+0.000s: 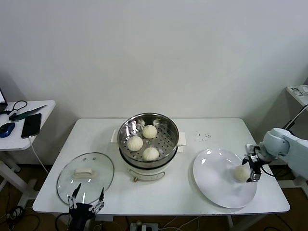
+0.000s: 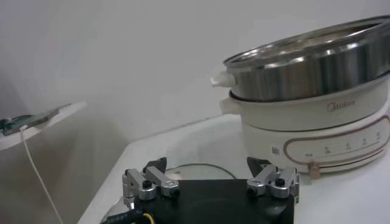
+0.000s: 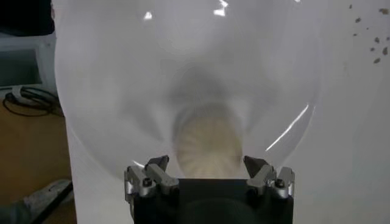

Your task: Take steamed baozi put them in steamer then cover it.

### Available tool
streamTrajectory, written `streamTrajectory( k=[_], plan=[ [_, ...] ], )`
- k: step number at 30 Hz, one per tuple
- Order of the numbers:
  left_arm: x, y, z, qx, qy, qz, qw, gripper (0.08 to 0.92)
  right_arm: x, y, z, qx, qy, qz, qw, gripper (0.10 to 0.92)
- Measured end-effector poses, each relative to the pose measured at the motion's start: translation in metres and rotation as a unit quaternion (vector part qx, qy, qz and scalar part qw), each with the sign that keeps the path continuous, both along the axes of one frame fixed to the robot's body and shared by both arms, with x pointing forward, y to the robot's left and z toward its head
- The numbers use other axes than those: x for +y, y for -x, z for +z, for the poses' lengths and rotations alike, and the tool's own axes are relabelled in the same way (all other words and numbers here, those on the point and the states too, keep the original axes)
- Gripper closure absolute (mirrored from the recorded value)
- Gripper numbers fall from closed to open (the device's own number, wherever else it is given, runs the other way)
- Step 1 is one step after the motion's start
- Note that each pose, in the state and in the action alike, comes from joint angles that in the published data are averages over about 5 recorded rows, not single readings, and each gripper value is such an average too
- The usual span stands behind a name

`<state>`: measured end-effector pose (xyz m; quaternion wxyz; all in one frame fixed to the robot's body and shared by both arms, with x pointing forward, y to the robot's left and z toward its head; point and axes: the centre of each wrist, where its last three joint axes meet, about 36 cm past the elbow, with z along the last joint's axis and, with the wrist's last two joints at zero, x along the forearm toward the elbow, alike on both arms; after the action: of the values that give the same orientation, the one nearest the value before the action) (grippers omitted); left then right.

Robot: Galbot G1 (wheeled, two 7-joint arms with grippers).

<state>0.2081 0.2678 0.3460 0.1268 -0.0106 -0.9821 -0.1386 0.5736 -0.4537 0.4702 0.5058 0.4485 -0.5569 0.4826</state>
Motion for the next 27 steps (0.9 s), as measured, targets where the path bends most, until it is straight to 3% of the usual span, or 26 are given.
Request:
streamTrajectory(
  k=[8, 16, 27],
  plan=[
    [0.001, 0.002, -0.001, 0.002, -0.001, 0.001, 1.0, 0.177, 0.005, -0.007, -0.01, 0.001, 0.001, 0.0, 1.0, 0.202],
    [0.001, 0.003, -0.001, 0.001, -0.001, 0.0, 1.0, 0.177, 0.008, -0.009, -0.012, 0.0, -0.002, -0.001, 1.0, 0.335],
    [-0.001, 0.004, 0.002, -0.003, 0.002, -0.002, 1.0, 0.177, 0.017, -0.028, 0.02, -0.021, -0.019, -0.009, 1.0, 0.344]
  ],
)
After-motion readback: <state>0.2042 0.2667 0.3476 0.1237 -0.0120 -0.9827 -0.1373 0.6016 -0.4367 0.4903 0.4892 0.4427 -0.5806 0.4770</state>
